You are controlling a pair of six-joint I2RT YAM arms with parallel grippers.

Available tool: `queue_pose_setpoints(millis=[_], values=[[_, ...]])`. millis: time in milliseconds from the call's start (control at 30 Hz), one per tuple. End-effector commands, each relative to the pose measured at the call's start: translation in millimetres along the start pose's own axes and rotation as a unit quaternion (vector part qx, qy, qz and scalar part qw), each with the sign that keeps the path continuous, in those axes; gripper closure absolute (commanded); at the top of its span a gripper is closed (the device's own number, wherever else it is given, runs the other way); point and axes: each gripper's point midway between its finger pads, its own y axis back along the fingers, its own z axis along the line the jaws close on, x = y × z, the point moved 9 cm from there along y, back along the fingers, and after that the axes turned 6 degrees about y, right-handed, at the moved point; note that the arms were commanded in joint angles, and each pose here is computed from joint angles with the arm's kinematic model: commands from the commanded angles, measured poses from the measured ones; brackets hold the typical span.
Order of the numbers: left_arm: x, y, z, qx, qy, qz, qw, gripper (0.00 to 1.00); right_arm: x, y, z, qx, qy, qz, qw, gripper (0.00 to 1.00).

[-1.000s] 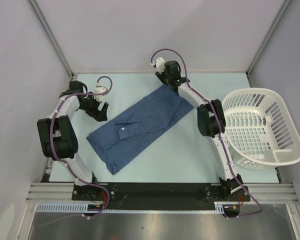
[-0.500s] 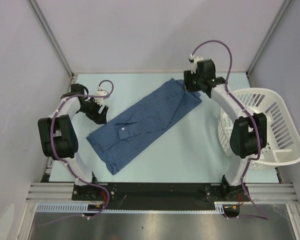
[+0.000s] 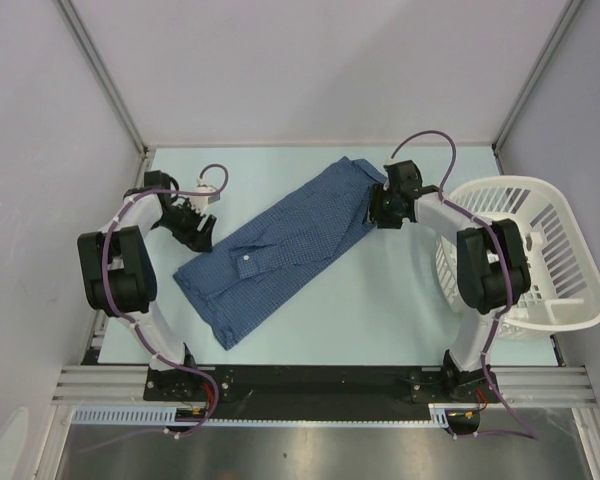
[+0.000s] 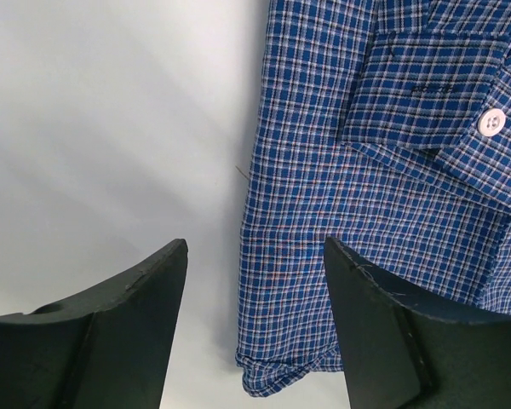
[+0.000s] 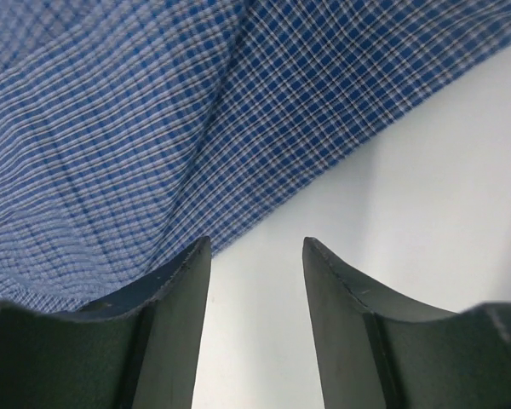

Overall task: Fold and stack the long sleeve shirts
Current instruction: Fold the shirt

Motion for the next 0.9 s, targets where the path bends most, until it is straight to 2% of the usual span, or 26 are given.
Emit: queue_pose_setpoints(millis=[0,300,433,533,567,633,667,767,867], values=[[8,-5,-2,0.012,0.008,0.012,1.000,0.30,-4,-31,-5,-0.009,-0.040,0.002,0.999,0.48],[16,-17,-8,0.038,0.045,0.010,0.998,0.32,-6,-62,-9,-0.006,-0.044,0.022,0.999,0.53],[21,-24,-6,0.042,0.049,0.021,0.998,0.37,-6,-70,-11,0.003,-0.041,0.026,0.999,0.64],[25,-29,-3,0.041,0.054,0.035,0.997,0.53,-12,-73,-15,0.010,-0.038,0.020,0.999,0.80],[26,-29,-3,0.042,0.054,0.038,0.997,0.64,-12,-77,-16,0.012,-0.035,0.022,0.999,0.91],[32,-30,-7,0.055,0.053,0.051,0.996,0.76,-22,-79,-16,0.015,-0.025,0.010,1.000,1.00],[35,-28,-11,0.063,0.048,0.055,0.995,0.85,-22,-86,-18,0.018,-0.022,0.012,1.000,1.00],[47,-28,-31,0.085,0.033,0.071,0.993,0.98,-43,-93,-16,0.016,0.006,-0.014,1.000,1.00],[63,-32,-56,0.113,0.019,0.099,0.988,1.00,-60,-108,-16,0.016,0.029,-0.026,0.999,1.00]])
